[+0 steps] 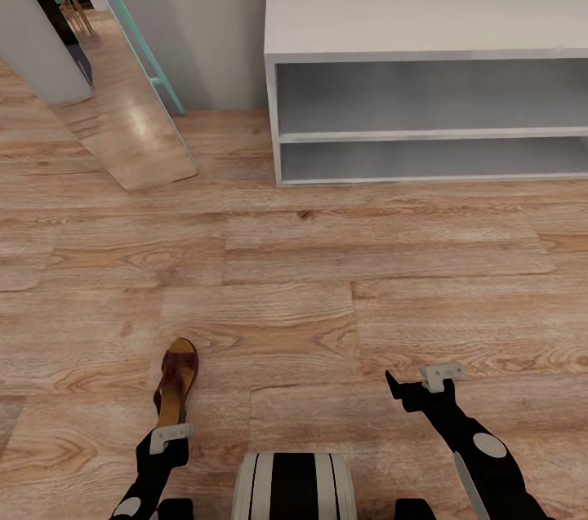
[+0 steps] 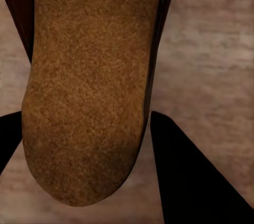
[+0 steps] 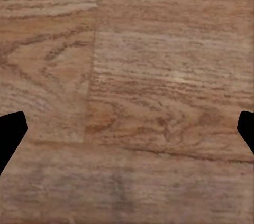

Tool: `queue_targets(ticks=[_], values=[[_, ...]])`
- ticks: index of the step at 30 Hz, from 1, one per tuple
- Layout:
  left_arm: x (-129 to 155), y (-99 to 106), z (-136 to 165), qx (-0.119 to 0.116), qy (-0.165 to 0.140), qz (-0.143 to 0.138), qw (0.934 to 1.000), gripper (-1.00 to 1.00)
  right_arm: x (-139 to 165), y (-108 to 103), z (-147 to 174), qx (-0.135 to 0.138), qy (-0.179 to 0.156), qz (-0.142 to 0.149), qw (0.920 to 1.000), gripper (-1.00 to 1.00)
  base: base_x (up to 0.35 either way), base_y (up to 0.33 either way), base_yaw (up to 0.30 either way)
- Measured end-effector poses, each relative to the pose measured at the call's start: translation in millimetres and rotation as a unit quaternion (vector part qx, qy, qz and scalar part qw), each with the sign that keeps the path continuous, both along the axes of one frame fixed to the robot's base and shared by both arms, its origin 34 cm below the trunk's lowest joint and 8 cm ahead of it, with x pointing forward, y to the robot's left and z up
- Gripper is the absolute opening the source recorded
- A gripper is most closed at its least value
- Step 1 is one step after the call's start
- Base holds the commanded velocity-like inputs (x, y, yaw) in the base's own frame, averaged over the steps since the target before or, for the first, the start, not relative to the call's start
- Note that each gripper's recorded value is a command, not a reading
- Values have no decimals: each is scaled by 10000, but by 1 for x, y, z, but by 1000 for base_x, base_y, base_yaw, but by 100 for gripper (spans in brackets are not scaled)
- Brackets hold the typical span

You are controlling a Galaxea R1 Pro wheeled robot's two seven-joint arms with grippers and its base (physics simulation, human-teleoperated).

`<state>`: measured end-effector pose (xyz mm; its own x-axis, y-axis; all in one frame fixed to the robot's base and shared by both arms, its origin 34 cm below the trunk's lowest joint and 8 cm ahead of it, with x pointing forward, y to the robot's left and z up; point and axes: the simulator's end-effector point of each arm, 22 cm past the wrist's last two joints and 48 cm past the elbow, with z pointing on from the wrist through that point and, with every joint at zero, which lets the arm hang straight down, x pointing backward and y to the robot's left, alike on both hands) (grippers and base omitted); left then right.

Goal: Pick up the two gym shoes and the two sandals from the corridor floor and place them onto the hallstand (shoe rack) in the corridor, making sure they are on the rack and not on the floor. Arrange them so the two gym shoes are next to each other and the two sandals are next to each other.

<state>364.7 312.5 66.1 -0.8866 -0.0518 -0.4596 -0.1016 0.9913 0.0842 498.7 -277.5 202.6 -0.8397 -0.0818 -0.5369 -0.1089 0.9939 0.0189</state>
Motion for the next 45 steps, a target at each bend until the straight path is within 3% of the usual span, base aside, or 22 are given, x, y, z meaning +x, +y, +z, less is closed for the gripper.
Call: queue_targets(ticks=[16,24,32,45], values=[[19,4,15,31,-223,-4,9997,-100,13,0,20,0,-224,0,9997,100,0,0,0],[49,5,31,40,-547,-54,9985,-100,22,0,35,0,-379,-1,9993,100,0,0,0],[49,15,42,114,-638,-63,9979,-100,29,0,49,-5,-530,10,9986,100,0,0,0],[67,9,61,79,-890,-62,9960,-100,42,0,74,-4,-798,11,9968,100,0,0,0]])
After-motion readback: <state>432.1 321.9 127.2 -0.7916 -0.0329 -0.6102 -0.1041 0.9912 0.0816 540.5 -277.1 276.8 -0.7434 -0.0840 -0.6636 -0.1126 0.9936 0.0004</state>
